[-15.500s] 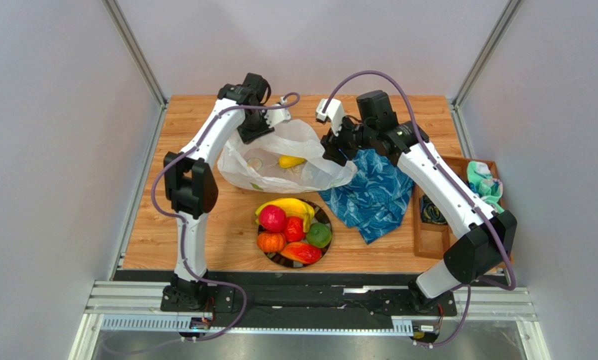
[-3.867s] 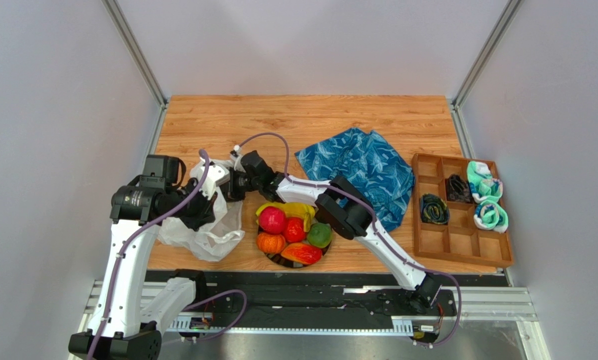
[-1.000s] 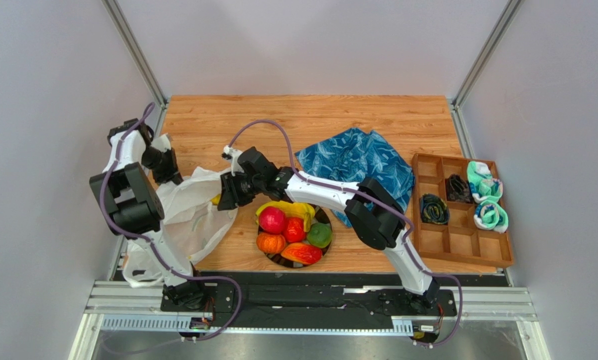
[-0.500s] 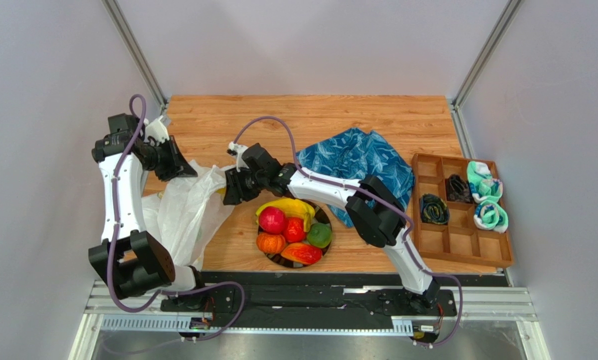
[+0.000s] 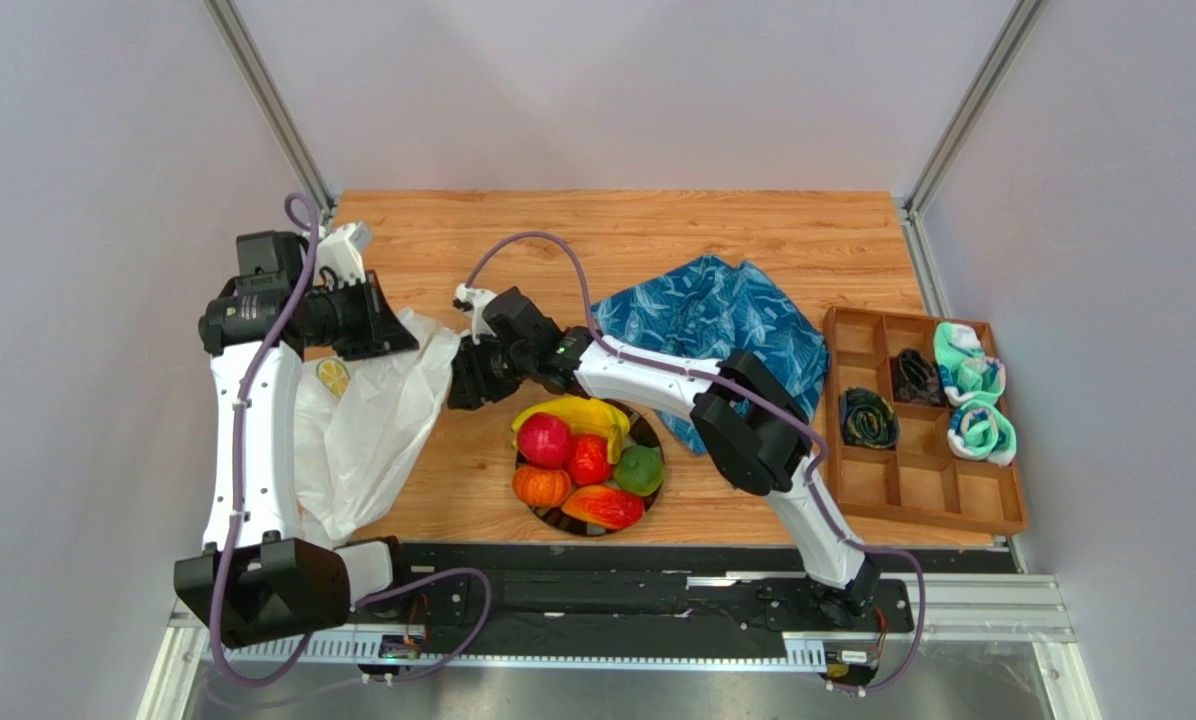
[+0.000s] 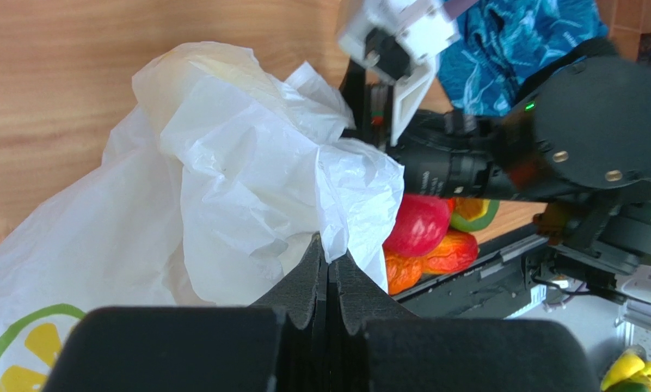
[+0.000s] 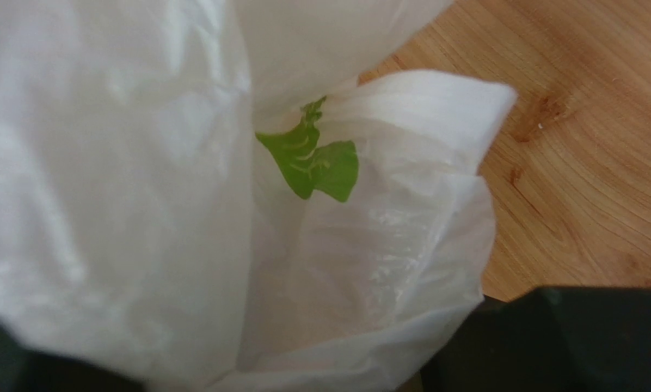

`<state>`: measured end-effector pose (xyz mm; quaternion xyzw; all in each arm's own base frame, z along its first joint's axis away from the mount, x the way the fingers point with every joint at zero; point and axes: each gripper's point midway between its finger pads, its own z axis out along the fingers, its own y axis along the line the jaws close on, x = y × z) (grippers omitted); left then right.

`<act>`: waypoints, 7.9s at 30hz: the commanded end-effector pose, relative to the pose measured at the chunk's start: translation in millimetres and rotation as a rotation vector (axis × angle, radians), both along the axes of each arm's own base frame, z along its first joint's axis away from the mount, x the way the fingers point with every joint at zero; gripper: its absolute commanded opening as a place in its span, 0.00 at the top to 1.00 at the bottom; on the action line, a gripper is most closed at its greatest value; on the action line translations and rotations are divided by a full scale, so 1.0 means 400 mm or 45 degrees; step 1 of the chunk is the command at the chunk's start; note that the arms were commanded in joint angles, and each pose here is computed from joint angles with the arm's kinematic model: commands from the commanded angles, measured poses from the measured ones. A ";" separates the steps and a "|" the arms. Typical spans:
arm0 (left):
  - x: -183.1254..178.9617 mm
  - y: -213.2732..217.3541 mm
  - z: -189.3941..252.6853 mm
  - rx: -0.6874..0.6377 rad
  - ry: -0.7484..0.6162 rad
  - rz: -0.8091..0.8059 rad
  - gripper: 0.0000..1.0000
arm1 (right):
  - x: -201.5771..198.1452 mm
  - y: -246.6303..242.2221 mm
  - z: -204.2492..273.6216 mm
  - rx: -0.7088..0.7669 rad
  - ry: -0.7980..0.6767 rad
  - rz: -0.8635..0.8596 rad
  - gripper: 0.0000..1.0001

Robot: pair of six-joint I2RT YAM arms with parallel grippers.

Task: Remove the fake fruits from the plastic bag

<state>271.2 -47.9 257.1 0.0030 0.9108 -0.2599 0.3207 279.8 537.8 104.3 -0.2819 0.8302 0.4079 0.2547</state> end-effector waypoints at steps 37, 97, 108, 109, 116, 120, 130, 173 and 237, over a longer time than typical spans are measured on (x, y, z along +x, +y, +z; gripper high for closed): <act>0.205 0.040 -0.109 -0.677 0.441 0.078 0.86 | -0.026 -0.075 0.230 0.188 -0.013 0.160 0.54; 0.160 0.089 -0.177 -0.975 0.658 0.464 1.00 | -0.356 -0.035 0.229 -0.039 -0.366 0.839 0.67; 0.140 0.116 -0.173 -0.989 0.630 0.516 1.00 | -0.056 0.016 0.109 -0.202 -0.240 0.045 0.45; 0.132 0.110 -0.179 -0.999 0.640 0.521 1.00 | -0.041 0.026 0.125 -0.170 -0.232 0.031 0.42; 0.050 0.064 -0.227 -1.024 0.728 0.565 1.00 | 0.006 0.049 0.055 -0.202 -0.173 -0.072 0.31; 0.045 0.055 -0.213 -1.060 0.713 0.568 1.00 | 0.001 0.053 0.026 -0.208 -0.110 -0.099 0.30; 0.043 0.055 -0.239 -1.239 0.802 0.617 1.00 | 0.013 0.074 -0.010 -0.212 -0.110 -0.142 0.32; -0.113 -0.031 -0.280 -1.232 1.026 0.627 1.00 | 0.105 0.179 0.054 0.098 0.122 -0.370 0.42; -0.030 -0.040 -0.144 -1.759 1.055 0.323 1.00 | 0.364 0.172 -0.101 0.265 0.008 -0.697 0.64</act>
